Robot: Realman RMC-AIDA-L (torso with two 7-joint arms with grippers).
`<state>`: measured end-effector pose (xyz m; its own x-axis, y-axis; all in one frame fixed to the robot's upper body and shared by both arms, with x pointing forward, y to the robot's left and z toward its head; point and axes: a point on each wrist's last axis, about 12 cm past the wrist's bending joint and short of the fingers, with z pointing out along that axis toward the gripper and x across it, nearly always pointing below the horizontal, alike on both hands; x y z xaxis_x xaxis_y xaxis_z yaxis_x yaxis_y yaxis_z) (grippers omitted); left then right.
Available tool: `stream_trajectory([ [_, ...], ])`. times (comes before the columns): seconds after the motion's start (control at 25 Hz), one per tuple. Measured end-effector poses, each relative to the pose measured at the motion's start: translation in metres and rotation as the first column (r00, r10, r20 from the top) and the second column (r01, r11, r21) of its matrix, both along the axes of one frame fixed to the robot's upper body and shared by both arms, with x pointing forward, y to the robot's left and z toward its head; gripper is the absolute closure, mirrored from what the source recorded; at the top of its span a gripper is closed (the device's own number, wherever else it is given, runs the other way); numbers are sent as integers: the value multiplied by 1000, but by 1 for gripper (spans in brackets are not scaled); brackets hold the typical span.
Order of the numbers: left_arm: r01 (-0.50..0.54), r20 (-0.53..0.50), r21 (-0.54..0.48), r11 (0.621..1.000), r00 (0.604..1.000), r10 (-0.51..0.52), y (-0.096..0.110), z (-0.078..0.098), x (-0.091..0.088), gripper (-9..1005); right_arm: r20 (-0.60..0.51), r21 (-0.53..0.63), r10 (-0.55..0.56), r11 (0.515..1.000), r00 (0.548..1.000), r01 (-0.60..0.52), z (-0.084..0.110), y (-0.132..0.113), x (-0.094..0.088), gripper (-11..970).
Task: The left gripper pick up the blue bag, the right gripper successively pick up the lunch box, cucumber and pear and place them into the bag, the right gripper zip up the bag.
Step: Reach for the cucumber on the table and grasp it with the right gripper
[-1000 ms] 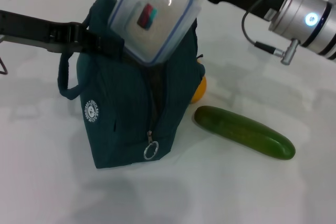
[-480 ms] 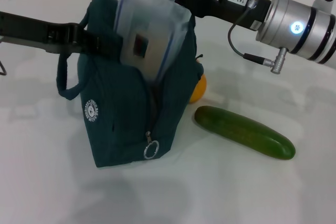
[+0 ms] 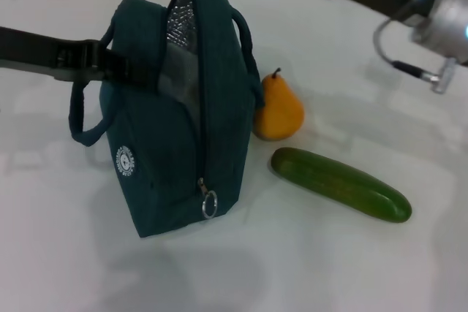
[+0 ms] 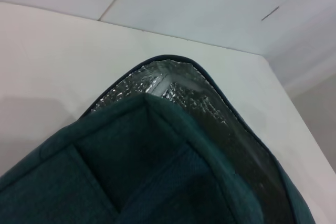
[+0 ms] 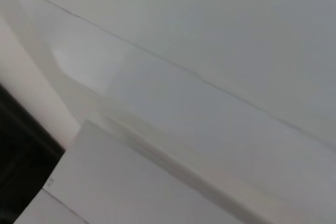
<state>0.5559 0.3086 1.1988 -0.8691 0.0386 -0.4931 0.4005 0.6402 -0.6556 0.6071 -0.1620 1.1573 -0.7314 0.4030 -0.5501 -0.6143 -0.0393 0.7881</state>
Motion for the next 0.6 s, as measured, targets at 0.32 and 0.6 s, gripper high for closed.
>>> stream_trajectory([
  [0.32,-27,-8,8,1000,1000,27,11,-4,-6,959,199,-185,-96,974,975,134,-3,-72,-10,212],
  [0.6,-36,-14,-5,999,999,36,17,-10,-8,959,322,-493,57,862,945,116,5,-97,-9,164],
])
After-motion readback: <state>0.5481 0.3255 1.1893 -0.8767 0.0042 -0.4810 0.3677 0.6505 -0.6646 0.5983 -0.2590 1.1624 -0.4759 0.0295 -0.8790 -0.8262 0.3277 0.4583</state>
